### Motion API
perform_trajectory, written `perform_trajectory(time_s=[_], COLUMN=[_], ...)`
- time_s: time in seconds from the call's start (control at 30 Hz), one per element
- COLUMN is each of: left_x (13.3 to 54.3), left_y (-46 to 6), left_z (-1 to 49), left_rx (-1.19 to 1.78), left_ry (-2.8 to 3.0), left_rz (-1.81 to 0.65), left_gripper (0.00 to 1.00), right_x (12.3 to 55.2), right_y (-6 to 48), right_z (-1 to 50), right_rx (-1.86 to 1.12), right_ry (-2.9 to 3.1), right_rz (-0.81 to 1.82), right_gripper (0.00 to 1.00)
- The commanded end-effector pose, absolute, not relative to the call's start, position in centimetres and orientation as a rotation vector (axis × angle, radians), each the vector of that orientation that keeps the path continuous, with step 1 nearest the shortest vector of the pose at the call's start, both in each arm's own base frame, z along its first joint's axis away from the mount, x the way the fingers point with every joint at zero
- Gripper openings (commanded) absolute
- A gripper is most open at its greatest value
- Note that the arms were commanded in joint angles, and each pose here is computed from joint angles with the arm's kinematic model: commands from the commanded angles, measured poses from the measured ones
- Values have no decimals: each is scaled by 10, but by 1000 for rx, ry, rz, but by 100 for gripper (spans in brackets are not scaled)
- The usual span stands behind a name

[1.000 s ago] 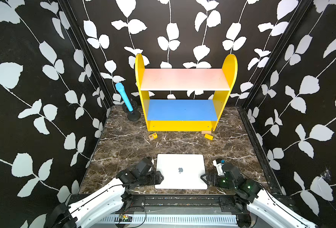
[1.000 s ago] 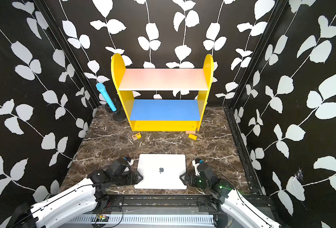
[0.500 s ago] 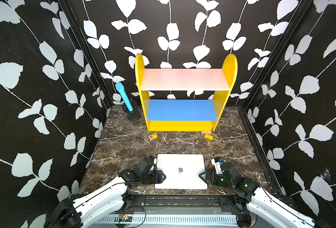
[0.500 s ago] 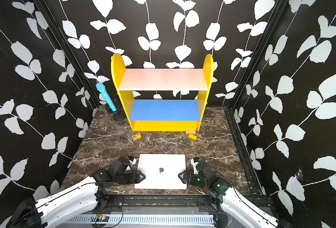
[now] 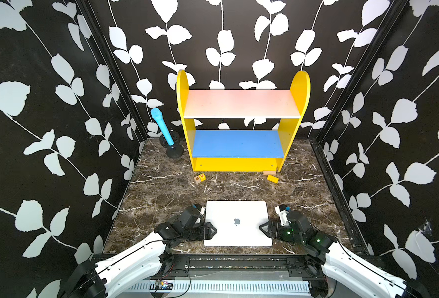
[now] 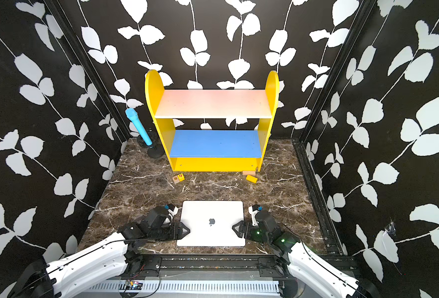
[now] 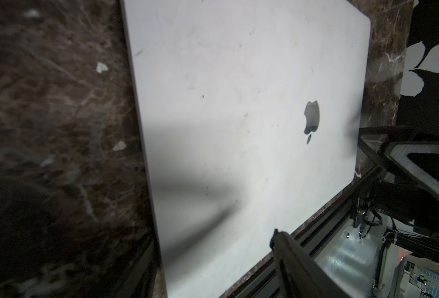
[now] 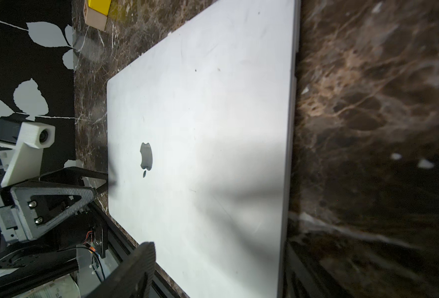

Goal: Close the laptop lid and set it aside
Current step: Pick up the laptop from the center of the board.

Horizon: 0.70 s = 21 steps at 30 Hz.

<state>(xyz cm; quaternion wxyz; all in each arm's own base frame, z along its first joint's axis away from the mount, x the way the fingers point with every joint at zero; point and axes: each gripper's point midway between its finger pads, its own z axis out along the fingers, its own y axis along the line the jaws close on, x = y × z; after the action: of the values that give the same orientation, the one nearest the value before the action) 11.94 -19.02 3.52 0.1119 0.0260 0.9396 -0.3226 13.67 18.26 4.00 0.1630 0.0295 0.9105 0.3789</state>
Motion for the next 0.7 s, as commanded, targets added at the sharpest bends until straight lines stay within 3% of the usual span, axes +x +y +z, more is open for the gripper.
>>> perform_trajectory(time_s=[0.0,0.67], left_x=[107,114], left_y=[-186,-206], left_z=[18,38], left_rx=[64,12], left_ry=[2810,2662], left_rz=[-955,-1190], left_gripper=[71,61], right_x=[123,133], right_y=[180,196], right_z=[23,53], right_rx=[112,165], right_ry=[2677,2558], right_rz=[1088,1269], right_gripper=[78,65])
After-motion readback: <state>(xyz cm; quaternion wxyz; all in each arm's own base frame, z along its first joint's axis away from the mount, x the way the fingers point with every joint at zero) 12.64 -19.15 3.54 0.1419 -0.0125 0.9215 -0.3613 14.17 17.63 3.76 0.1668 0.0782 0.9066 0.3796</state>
